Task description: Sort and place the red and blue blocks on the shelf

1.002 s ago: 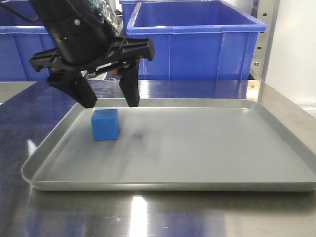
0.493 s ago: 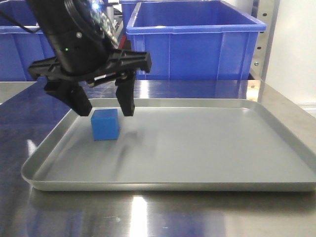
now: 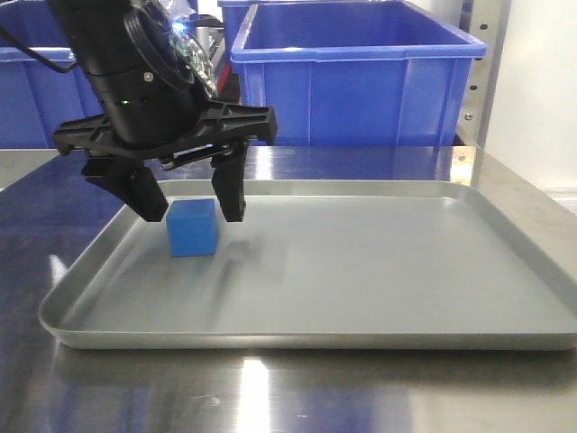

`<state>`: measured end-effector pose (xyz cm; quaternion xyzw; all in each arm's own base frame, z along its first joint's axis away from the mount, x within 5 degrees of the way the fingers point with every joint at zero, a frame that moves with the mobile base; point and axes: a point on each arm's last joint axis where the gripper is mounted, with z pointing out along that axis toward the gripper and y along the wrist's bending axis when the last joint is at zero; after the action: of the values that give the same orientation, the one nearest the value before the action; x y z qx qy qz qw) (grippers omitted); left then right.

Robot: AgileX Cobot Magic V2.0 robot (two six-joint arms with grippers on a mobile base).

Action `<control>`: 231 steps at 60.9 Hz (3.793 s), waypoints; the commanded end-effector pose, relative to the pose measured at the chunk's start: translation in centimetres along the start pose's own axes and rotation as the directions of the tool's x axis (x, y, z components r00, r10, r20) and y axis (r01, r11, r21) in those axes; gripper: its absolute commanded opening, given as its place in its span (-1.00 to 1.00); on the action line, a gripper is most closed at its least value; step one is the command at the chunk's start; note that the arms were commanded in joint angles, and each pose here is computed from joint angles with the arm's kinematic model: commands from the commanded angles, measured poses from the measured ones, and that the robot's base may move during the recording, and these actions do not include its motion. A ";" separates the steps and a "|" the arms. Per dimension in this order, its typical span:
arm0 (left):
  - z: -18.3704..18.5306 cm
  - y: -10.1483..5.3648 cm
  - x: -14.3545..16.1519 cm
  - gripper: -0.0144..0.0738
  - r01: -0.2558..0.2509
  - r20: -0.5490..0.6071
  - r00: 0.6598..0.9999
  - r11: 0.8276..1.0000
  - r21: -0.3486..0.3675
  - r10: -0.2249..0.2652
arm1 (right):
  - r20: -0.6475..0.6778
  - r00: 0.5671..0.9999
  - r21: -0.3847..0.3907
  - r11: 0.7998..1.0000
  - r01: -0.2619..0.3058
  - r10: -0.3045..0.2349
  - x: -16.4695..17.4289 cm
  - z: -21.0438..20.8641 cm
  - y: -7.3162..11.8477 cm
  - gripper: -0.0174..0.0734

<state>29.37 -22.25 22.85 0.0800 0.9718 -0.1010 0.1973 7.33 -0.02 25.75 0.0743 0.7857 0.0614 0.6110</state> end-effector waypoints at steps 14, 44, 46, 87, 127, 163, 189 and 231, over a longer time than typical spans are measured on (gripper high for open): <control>-0.9 -0.3 -1.1 0.48 0.004 0.059 0.998 1.000 0.021 -0.005 | 0.106 0.994 -0.022 1.000 0.022 -0.020 -1.6 -0.2 0.4 -0.50; -0.9 -0.3 -1.1 0.10 0.001 0.058 0.998 1.000 0.018 -0.002 | 0.106 0.994 -0.022 1.000 0.022 -0.020 -1.6 -0.2 0.4 -0.50; -0.9 -0.3 -1.1 0.03 0.000 0.059 0.998 1.000 0.017 -0.001 | 0.106 0.994 -0.022 1.000 0.022 -0.020 -1.6 -0.2 0.4 -0.50; -9.4 1.3 -1.8 -0.40 -0.092 0.269 0.958 0.995 -0.036 0.099 | 0.106 0.994 -0.022 1.000 0.022 -0.020 -1.6 -0.2 0.4 -0.50; -19.4 10.7 6.7 -0.40 0.007 0.606 0.795 0.997 -0.074 0.039 | 0.106 0.994 -0.022 1.000 0.022 -0.020 -1.6 -0.2 0.4 -0.50; -18.0 15.6 16.9 -0.40 0.169 0.696 0.716 0.981 -0.098 -0.054 | 0.106 0.994 -0.022 1.000 0.022 -0.020 -1.6 -0.2 0.4 -0.50; -17.9 16.7 19.2 -0.40 0.244 0.756 0.650 0.963 -0.112 -0.077 | 0.106 0.994 -0.022 1.000 0.022 -0.020 -1.6 -0.2 0.4 -0.50; -17.8 16.9 19.2 -0.40 0.232 0.751 0.660 0.959 -0.164 -0.031 | 0.106 0.994 -0.022 1.000 0.022 -0.020 -1.6 -0.2 0.4 -0.50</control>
<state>8.34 0.59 26.89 -0.0772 0.8416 -0.0094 0.5345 7.33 -0.02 25.75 0.0743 0.7857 0.0614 0.6110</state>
